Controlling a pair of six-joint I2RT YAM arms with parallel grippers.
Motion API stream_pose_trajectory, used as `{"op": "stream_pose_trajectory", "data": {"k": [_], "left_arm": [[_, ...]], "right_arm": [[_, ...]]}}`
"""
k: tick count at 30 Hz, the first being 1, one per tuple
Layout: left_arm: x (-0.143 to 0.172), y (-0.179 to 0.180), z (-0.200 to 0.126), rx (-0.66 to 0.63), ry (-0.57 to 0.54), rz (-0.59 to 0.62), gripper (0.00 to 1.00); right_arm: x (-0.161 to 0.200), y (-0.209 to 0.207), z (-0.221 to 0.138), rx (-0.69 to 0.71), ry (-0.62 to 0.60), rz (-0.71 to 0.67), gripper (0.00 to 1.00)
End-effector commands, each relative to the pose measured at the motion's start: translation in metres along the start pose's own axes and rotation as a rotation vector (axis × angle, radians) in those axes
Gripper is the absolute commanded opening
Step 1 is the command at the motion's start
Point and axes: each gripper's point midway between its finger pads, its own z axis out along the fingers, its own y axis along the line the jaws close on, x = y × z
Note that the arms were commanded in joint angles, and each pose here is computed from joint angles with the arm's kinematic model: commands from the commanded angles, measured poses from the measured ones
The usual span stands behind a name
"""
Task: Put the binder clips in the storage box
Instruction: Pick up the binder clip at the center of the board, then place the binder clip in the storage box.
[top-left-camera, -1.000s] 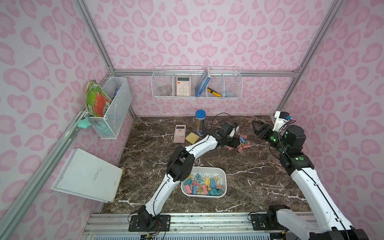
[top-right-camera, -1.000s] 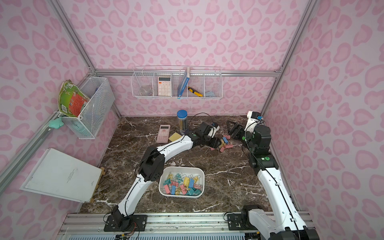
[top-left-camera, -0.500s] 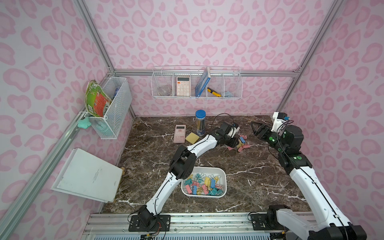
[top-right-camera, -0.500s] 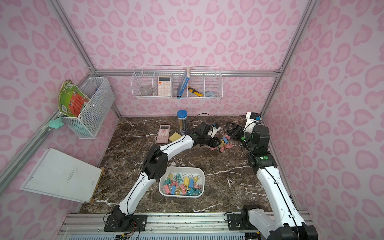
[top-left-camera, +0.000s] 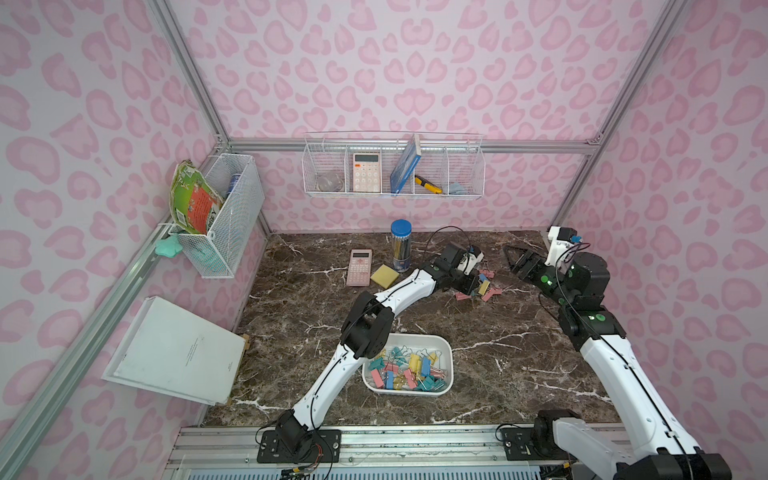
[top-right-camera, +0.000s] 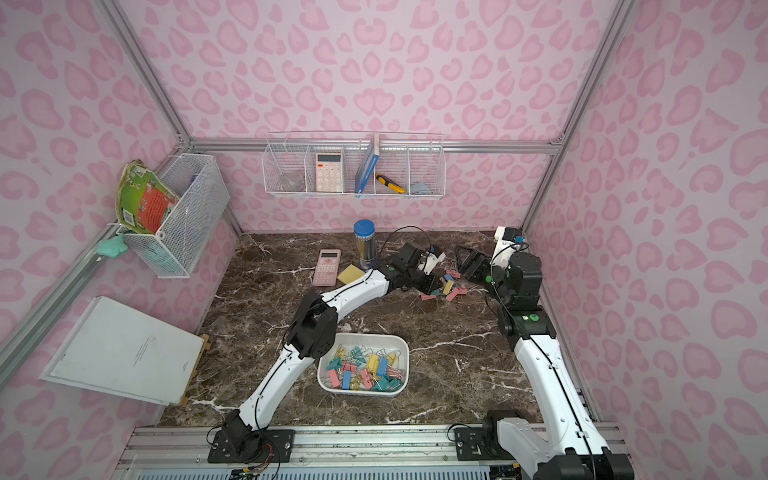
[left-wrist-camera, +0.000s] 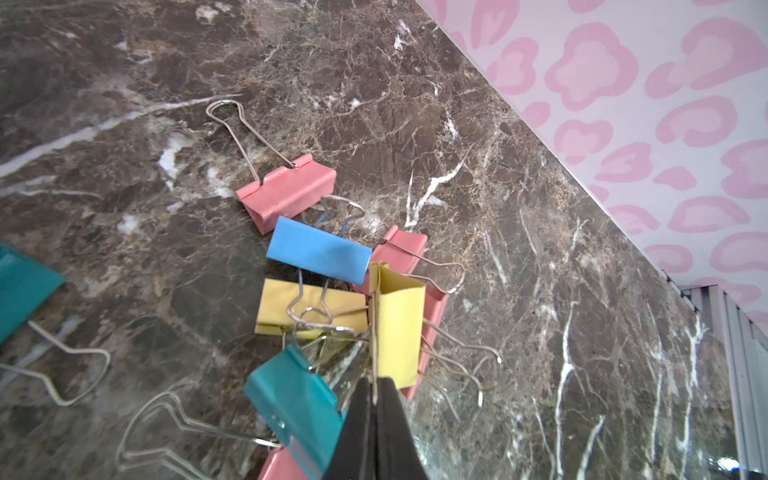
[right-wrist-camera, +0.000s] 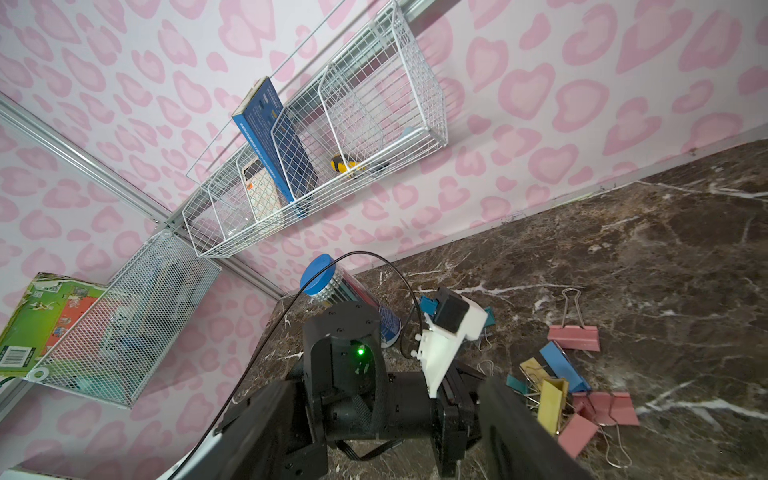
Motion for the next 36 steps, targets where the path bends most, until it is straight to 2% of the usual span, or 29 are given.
{"op": "stream_pose_trajectory", "data": {"k": [1, 9, 14, 16, 20, 24, 26, 29, 32, 36], "left_arm": [[-0.02, -0.022, -0.016, 0.061, -0.042, -0.015, 0.0], [-0.044, -0.06, -0.061, 0.085, -0.107, -0.05, 0.0], [-0.024, -0.08, -0.107, 0.027, -0.035, -0.123, 0.0], [-0.002, -0.085, -0.132, -0.039, 0.014, -0.152, 0.0], [0.065, -0.091, -0.189, -0.233, 0.153, -0.148, 0.0], [0.126, -0.086, -0.235, -0.356, 0.321, -0.226, 0.0], [0.147, -0.091, -0.252, -0.369, 0.404, -0.264, 0.0], [0.178, -0.111, -0.255, -0.286, 0.509, -0.305, 0.0], [0.2, -0.117, -0.249, -0.274, 0.571, -0.318, 0.0], [0.217, -0.098, -0.242, -0.387, 0.637, -0.314, 0.0]], "right_arm": [[-0.004, 0.004, -0.003, -0.022, -0.016, 0.001, 0.73], [-0.014, 0.005, -0.011, -0.032, -0.041, 0.014, 0.73], [-0.018, 0.006, -0.014, -0.034, -0.046, 0.018, 0.73], [-0.019, 0.007, -0.015, -0.034, -0.048, 0.013, 0.73], [-0.017, 0.005, -0.011, -0.036, -0.039, 0.02, 0.73], [-0.01, -0.001, -0.003, -0.037, -0.011, 0.027, 0.73], [-0.007, -0.004, 0.0, -0.038, -0.003, 0.035, 0.74], [-0.003, -0.006, 0.004, -0.042, 0.01, 0.038, 0.76], [0.002, -0.008, 0.008, -0.05, 0.028, 0.041, 0.85], [0.007, -0.005, 0.012, -0.083, 0.056, 0.043, 0.87]]}}
